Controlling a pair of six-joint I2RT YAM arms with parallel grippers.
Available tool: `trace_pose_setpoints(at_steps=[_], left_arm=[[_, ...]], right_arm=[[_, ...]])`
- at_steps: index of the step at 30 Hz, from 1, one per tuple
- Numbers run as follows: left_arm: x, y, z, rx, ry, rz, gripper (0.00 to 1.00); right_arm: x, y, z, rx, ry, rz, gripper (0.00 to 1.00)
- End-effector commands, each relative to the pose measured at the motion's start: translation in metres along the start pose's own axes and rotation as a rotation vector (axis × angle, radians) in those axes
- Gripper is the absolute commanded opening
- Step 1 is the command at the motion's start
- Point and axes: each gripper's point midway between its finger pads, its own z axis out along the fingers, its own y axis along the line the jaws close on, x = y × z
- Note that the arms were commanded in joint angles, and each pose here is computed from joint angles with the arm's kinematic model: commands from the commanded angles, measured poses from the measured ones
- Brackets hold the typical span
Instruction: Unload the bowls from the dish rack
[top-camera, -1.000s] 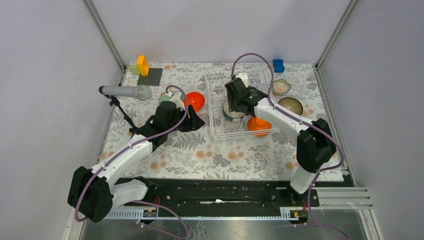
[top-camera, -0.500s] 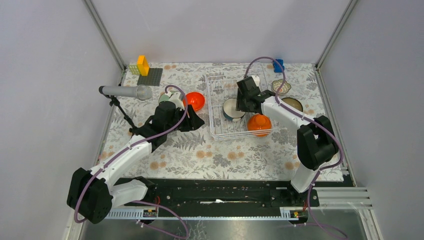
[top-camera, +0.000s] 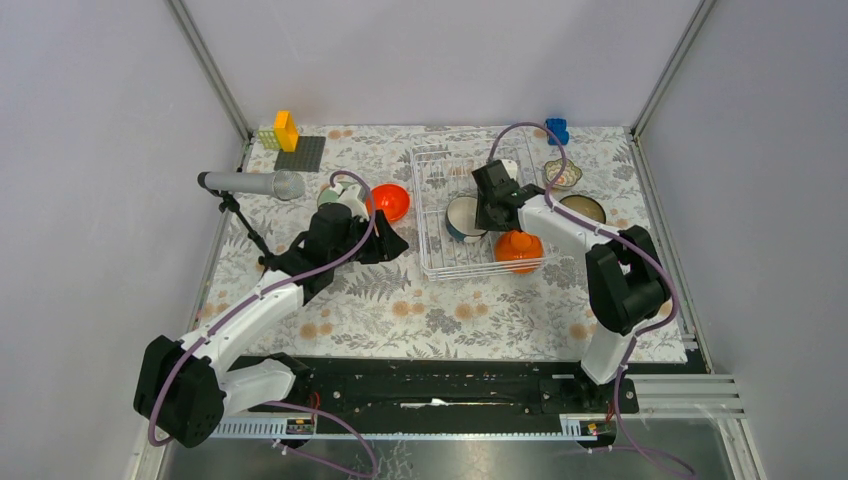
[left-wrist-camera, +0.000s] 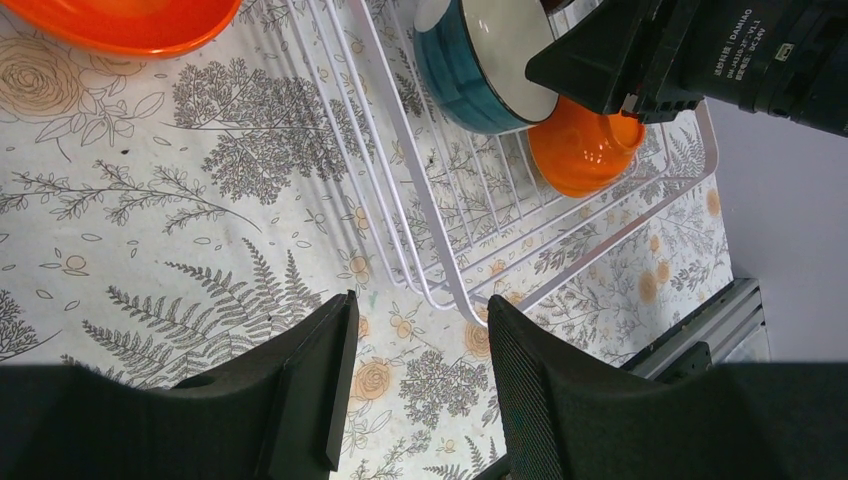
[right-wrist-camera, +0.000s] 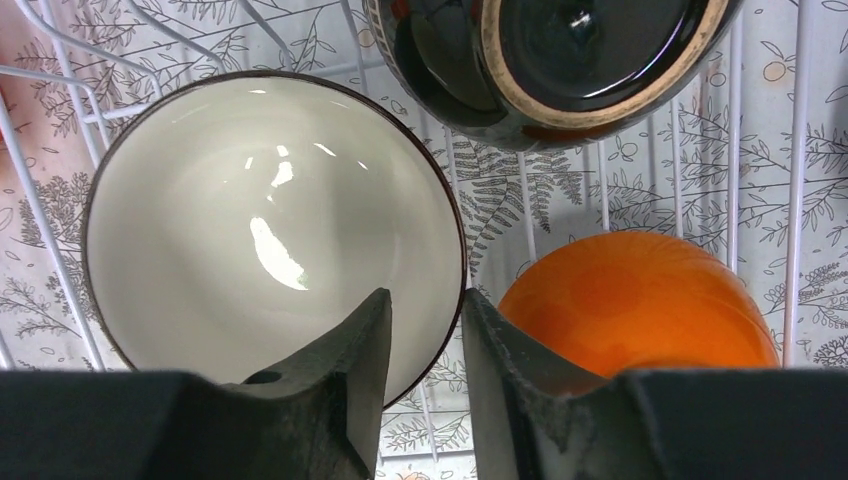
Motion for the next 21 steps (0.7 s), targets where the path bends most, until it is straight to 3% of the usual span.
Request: trace_pose_setpoints(at_steps=[1, 4, 9, 21], left_arm=[[-0.006, -0.004, -0.005, 0.016, -0.034, 0.015, 0.56], [-0.004, -0.003, -0.006, 0.015, -0.033, 0.015, 0.56], [-0.007, -0.005, -0.013, 0.013, -0.042, 0.023, 0.56], [-0.034, -0.032, -0.023, 0.075, -0.09, 0.032, 0.58]], right_arm=[[-0.003, 0.003, 0.004, -0.003, -0.018, 0.011, 0.32], [-0.007, 0.004, -0.001, -0.013, -0.032, 0.0, 0.17], [-0.026, 0.004, -0.026, -0.034, -0.1, -0.001, 0.01], [-0.07, 0.021, -0.11, -0.143, -0.298, -0.112, 0.0]])
